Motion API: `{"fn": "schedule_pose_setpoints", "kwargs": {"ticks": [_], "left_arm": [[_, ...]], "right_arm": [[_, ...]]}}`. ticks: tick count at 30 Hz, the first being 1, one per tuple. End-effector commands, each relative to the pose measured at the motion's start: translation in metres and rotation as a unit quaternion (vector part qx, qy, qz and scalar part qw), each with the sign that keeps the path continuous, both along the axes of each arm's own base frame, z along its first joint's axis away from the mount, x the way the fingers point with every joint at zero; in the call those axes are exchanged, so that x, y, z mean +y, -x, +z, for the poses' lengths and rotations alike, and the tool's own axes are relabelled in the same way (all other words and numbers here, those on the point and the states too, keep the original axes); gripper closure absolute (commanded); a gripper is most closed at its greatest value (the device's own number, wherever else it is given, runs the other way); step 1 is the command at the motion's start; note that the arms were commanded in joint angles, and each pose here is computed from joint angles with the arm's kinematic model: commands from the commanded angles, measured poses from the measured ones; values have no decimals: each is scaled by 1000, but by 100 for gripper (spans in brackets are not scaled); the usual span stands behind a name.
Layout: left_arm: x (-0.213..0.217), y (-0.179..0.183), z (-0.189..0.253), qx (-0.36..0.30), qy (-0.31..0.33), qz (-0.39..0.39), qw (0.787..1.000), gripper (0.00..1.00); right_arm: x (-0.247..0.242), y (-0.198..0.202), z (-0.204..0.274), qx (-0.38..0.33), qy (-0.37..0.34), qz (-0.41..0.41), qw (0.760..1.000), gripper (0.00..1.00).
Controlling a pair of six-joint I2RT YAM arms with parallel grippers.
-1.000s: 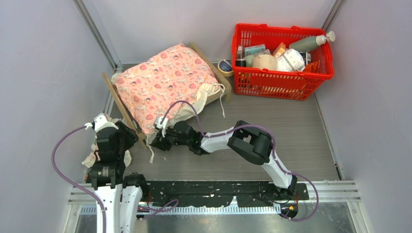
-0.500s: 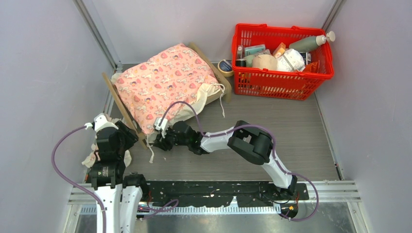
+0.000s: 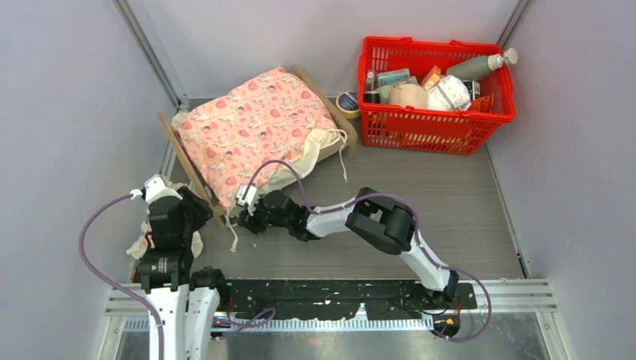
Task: Set up the pet bed
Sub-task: Tie the ropes to the bed frame.
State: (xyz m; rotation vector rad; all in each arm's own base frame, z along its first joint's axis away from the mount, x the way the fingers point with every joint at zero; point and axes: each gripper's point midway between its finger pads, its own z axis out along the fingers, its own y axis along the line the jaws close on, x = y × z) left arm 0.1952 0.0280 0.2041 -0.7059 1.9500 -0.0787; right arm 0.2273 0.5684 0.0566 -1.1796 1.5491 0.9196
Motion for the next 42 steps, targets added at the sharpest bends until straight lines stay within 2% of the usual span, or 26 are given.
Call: {"fn": "schedule_pose_setpoints", "kwargs": {"ticks": [1, 18, 19, 22, 24, 32, 42], "left_arm": [[6, -5, 24, -42, -13, 11, 999, 49], [7, -4, 20, -44, -11, 15, 999, 50], [7, -4, 21, -45, -13, 15, 999, 50], [8, -3, 22, -46, -14, 17, 999, 50], [8, -3, 22, -47, -15, 18, 999, 50], [10, -2, 21, -51, -15, 23, 998, 50], [8, -1, 21, -51, -16, 19, 998, 50]], "right_arm": [[2, -15, 27, -20, -40, -49, 998, 61], [5, -45, -7, 19, 4, -143, 989, 71], [6, -46, -7, 21, 5, -145, 989, 73], [5, -44, -10, 21, 2, -143, 989, 92], [2, -41, -6, 16, -5, -137, 990, 95], [-21, -9, 35, -34, -70, -119, 990, 95], [-8, 17, 36, -44, -65, -66, 995, 95]]}}
